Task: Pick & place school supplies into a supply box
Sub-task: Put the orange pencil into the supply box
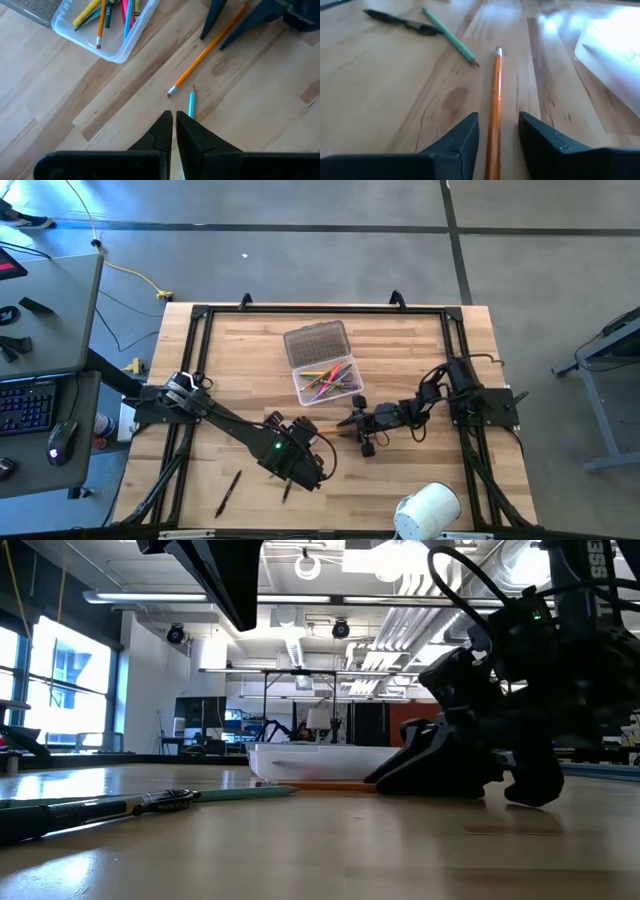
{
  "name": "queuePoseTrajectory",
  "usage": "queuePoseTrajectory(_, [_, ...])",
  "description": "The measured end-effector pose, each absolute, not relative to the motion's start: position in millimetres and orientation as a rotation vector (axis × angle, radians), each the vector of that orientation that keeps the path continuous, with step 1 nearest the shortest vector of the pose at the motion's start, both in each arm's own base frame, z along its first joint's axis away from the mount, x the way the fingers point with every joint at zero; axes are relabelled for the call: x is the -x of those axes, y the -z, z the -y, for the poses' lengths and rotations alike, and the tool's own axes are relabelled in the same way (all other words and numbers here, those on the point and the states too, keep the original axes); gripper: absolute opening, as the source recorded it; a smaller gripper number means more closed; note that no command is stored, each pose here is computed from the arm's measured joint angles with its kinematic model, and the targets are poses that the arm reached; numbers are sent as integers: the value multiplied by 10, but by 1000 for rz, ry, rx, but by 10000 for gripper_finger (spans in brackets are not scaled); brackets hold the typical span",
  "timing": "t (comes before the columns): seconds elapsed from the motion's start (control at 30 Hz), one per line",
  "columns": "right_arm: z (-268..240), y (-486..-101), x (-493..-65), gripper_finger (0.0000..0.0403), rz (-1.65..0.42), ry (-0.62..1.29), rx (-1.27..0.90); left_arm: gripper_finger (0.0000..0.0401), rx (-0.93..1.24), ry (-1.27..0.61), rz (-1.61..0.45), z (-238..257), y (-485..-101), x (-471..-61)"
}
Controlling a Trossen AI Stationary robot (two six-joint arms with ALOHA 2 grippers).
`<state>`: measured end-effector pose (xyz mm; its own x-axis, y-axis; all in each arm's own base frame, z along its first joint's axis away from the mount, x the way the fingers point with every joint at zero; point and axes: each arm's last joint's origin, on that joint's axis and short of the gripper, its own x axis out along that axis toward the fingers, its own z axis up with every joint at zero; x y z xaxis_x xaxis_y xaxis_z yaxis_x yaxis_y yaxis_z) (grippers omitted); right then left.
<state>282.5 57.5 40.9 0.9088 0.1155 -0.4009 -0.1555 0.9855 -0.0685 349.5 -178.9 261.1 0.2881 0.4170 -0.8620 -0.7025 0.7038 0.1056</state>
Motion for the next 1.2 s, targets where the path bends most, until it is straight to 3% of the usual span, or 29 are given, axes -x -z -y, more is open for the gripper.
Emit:
queuePoseTrajectory(0.13, [-567,-316,-2811,106,-419,-101,55,60,319,-764,-1032,1789,-2613,-3496])
queuePoseTrajectory(0.37, [-559,-307,-2810,10,-388,-86,21,60,318,-764,-1033,1788,-2612,-3495])
queuePoseTrajectory(0.57, [-582,-558,-2870,12,-235,-138,-38,60,324,-761,-1039,1790,-2610,-3495])
queuePoseTrajectory(0.7, [-507,-931,-2931,10,-133,-52,68,60,327,-759,-1046,1792,-2609,-3493])
queuePoseTrajectory(0.83, [-328,-1213,-2955,14,-214,139,298,60,323,-761,-1049,1788,-2609,-3489])
queuePoseTrajectory(0.93, [-128,-1335,-3004,6,-421,212,419,60,306,-752,-1056,1787,-2610,-3488])
queuePoseTrajectory(1.03, [93,-1378,-3052,10,-651,202,428,60,286,-745,-1057,1783,-2611,-3490])
queuePoseTrajectory(1.2, [342,-1494,-3214,21,-769,124,358,60,280,-761,-1040,1734,-2614,-3517])
